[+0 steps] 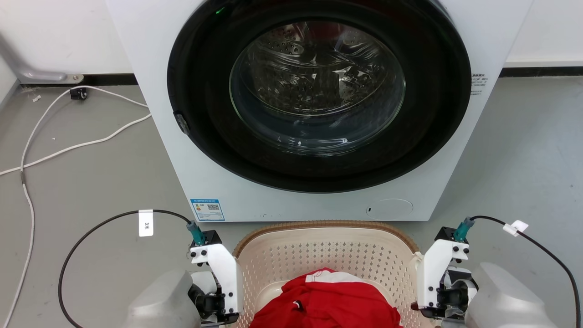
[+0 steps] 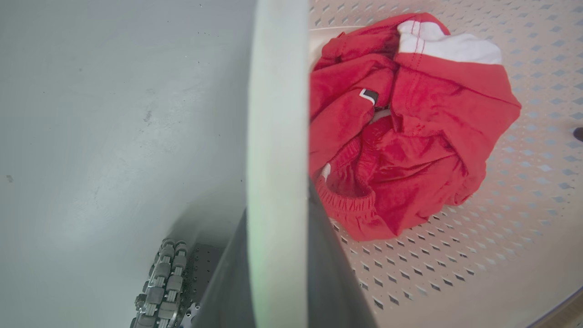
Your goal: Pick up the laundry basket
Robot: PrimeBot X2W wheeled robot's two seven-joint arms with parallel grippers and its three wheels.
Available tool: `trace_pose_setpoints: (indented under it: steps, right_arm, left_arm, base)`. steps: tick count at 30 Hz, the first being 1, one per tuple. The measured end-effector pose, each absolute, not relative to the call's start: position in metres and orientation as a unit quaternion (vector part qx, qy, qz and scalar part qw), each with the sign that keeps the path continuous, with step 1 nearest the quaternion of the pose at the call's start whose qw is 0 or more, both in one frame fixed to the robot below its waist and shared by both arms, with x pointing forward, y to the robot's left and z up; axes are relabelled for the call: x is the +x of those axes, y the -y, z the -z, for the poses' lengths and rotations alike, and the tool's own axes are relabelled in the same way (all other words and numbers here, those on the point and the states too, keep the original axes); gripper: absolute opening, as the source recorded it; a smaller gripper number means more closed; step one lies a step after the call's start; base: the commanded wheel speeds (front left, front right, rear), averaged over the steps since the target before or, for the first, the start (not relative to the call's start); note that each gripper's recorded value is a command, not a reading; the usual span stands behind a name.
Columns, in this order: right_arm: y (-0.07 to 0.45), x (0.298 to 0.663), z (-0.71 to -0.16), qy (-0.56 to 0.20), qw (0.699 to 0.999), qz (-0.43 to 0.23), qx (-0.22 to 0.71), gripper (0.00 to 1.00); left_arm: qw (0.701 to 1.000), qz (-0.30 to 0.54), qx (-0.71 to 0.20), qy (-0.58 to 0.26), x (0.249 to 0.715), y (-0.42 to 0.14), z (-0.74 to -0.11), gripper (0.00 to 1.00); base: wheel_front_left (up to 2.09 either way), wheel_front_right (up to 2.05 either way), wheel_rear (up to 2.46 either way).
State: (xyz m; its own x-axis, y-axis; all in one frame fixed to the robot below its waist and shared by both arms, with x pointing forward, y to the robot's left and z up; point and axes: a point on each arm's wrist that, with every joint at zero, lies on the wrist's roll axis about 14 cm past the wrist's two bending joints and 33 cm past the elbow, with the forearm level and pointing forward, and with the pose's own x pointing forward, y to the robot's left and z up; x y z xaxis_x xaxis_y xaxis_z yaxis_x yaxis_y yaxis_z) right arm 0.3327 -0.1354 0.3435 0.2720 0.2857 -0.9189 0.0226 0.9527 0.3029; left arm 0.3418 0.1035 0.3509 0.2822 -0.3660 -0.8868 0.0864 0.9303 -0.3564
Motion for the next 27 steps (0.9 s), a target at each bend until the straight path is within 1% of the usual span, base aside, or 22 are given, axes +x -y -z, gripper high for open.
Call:
trace_pose_setpoints:
  steps: [27]
  right_arm:
    - [0.1338,0.333,-0.3435,-0.597,0.787,-0.083,0.132,0.0]
  left_arm:
    - [0.792,0.141,-0.124,-0.58,0.3411,-0.1036,-0.3509,0.0]
  base:
    - [0.0,0.0,0.0]
